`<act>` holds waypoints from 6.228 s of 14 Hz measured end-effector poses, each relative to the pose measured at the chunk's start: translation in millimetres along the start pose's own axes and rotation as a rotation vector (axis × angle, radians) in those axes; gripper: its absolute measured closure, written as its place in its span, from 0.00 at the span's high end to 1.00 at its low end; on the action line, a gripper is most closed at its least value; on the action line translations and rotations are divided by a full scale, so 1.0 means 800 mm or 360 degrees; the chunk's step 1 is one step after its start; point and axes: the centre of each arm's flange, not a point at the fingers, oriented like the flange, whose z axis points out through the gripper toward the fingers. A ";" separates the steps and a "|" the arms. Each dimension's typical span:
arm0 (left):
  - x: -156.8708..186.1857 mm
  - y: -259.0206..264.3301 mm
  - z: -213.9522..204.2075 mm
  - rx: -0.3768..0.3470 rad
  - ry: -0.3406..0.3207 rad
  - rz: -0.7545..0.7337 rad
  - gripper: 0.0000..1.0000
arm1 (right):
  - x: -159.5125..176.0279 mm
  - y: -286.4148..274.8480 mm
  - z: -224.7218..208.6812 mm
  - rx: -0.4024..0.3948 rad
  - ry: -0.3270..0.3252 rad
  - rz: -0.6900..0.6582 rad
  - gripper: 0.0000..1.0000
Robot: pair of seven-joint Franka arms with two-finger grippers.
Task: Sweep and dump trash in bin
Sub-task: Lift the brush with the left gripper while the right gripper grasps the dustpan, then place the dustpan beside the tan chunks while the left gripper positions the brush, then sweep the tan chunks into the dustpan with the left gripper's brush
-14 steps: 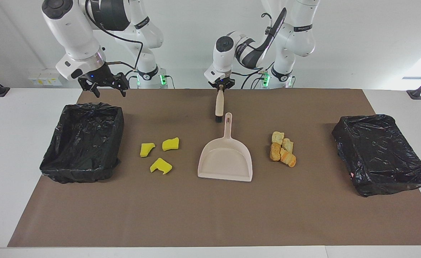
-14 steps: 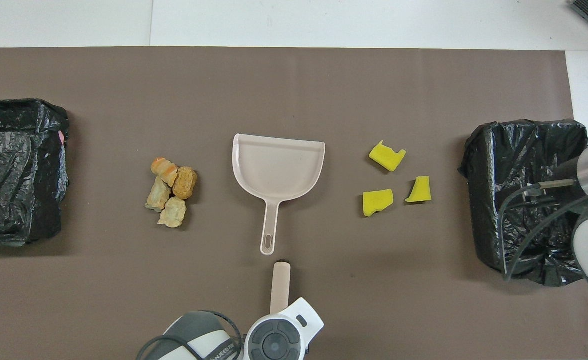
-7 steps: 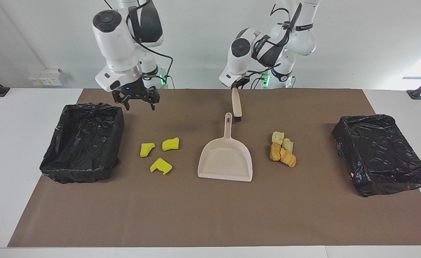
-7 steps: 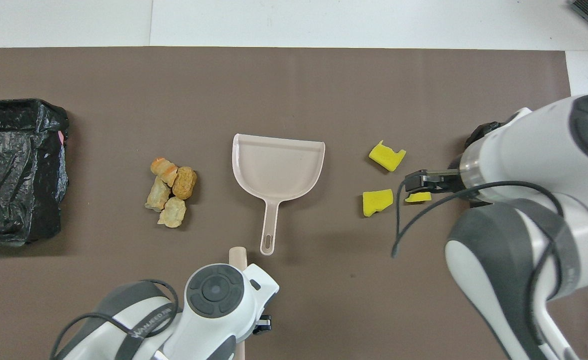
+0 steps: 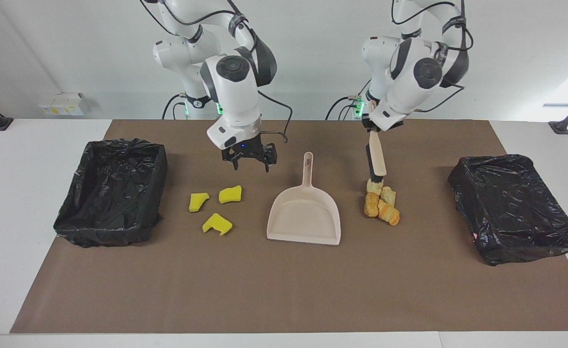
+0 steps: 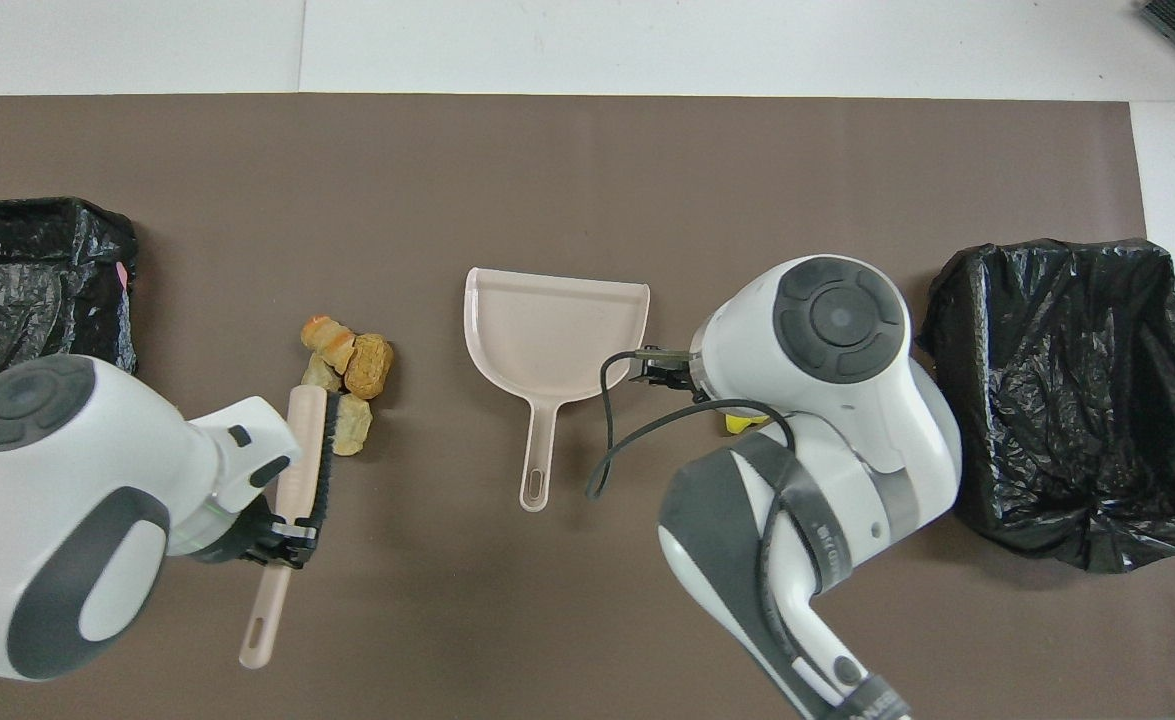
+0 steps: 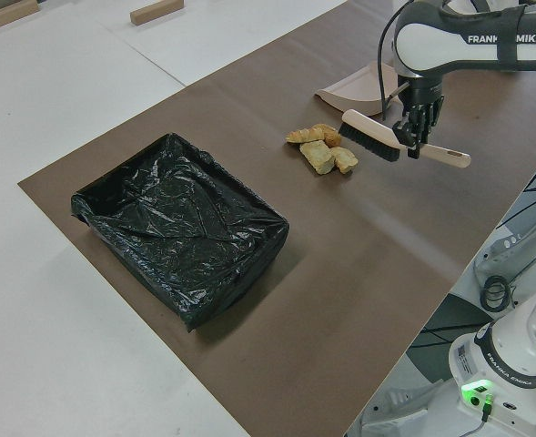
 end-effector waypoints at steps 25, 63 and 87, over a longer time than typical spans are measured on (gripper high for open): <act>0.063 -0.162 -0.054 0.0327 0.0168 0.0190 0.26 | -0.050 -0.118 0.040 -0.0114 -0.0037 -0.0316 0.31; 0.096 -0.065 0.080 -0.0020 0.0027 -0.0290 0.26 | 0.004 -0.057 0.132 -0.0298 -0.0019 -0.2875 0.31; 0.081 0.211 0.082 -0.0324 0.0167 -0.0081 0.26 | -0.031 -0.074 0.130 -0.0394 -0.0210 -0.2524 0.31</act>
